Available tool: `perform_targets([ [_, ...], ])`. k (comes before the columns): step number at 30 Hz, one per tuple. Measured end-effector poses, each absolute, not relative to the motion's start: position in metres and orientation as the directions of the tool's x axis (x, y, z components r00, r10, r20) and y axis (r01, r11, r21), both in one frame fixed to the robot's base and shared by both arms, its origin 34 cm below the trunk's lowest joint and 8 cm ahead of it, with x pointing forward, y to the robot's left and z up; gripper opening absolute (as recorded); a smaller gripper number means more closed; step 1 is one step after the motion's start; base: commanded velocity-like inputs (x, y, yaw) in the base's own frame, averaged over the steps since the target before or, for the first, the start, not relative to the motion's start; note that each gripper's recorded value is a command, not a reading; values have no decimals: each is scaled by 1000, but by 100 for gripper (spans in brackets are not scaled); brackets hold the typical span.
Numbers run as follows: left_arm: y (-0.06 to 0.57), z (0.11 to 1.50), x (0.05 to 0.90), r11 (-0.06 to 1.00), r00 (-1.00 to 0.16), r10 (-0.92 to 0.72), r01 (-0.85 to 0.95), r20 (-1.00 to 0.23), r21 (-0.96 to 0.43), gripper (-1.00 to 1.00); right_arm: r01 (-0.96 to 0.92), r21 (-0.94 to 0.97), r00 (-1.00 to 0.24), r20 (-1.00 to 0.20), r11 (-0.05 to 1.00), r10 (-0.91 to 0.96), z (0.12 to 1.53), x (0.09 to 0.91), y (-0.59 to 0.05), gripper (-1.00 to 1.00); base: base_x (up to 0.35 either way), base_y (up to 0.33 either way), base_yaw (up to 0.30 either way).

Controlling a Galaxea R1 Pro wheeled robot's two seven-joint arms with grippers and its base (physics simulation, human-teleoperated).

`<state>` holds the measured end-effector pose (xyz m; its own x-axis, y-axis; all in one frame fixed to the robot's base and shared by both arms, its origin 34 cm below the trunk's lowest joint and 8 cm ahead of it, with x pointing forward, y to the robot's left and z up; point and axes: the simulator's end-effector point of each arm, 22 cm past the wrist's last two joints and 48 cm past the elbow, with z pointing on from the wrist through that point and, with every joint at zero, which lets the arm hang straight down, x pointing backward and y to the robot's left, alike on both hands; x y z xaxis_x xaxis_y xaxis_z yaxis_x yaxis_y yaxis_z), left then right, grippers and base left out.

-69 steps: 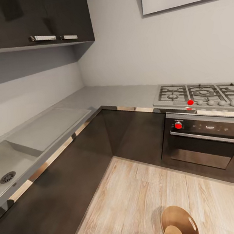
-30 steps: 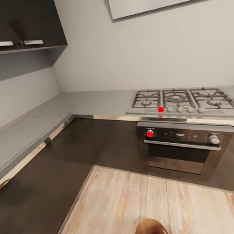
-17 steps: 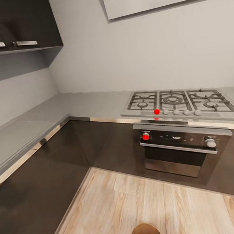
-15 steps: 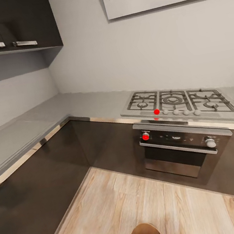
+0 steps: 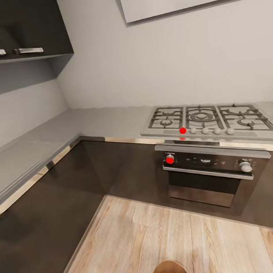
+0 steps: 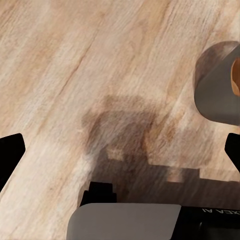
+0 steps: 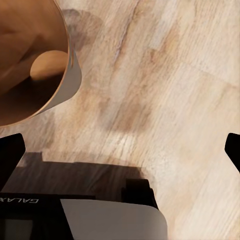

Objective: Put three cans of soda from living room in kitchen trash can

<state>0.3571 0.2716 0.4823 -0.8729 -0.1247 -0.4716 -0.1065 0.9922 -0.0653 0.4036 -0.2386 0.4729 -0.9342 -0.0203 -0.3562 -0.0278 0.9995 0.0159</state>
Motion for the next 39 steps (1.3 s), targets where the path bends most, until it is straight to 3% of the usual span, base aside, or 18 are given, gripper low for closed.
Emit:
perform_targets([
  [27, 272, 482, 357, 992, -873, -125, -107, -472, -65, 100, -25, 17, -933, -359, 1000, -18, 475, 409, -235, 100, 0, 0, 0],
  [39, 272, 482, 357, 992, -873, -125, -107, -472, -65, 100, -22, 3, -972, -233, 1000, -21, 501, 486, -235, 100, 0, 0, 0],
])
